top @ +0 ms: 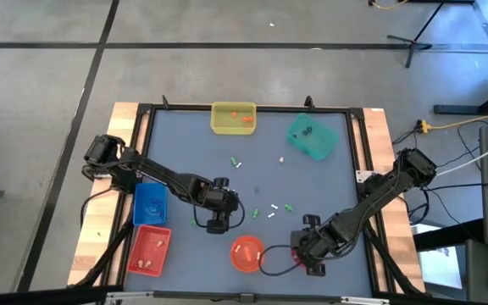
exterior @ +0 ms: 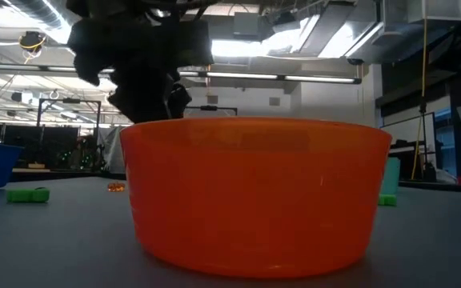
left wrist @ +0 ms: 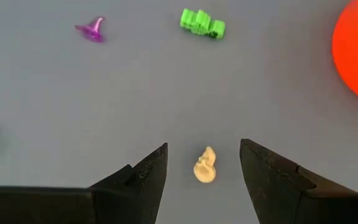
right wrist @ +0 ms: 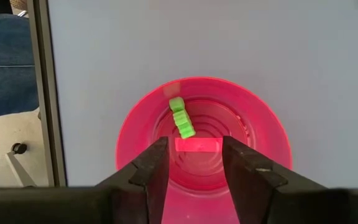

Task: Sort Halloween decoration
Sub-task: Put the brown skull toy into the red bin

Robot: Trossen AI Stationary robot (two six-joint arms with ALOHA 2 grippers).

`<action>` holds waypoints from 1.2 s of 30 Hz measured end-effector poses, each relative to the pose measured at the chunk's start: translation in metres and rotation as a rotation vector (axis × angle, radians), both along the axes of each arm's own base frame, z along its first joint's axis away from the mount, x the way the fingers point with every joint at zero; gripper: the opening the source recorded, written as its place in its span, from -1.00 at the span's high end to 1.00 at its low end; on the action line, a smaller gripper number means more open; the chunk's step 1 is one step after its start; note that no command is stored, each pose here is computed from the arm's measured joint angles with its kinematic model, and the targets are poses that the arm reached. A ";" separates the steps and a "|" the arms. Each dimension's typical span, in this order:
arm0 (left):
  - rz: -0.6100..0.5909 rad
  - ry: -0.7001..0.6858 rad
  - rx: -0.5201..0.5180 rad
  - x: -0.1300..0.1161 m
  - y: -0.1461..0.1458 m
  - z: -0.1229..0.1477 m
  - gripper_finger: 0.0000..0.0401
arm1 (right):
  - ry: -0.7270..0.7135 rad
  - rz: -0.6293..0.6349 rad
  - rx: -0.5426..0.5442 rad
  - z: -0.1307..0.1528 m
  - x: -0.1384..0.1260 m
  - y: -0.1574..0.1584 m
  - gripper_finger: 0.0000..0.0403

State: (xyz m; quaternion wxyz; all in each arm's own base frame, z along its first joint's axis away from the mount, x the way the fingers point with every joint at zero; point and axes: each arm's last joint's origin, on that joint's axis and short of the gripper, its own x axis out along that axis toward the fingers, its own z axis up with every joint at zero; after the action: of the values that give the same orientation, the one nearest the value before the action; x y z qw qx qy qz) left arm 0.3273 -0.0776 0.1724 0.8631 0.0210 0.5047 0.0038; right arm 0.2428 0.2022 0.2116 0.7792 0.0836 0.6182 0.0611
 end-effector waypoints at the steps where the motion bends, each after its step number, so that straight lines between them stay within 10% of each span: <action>1: 0.000 -0.004 -0.001 -0.001 0.000 -0.002 0.07 | -0.002 -0.001 -0.002 0.000 0.000 0.000 0.28; 36: 0.062 -0.118 -0.083 -0.032 0.008 -0.057 0.08 | -0.038 -0.016 -0.033 0.000 0.001 -0.001 0.28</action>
State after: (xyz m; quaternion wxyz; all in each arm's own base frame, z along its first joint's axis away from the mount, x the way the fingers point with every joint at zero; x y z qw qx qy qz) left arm 0.2956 -0.0700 0.1151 0.8909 -0.0308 0.4531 0.0108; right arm 0.2442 0.2013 0.2120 0.7924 0.0744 0.6037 0.0460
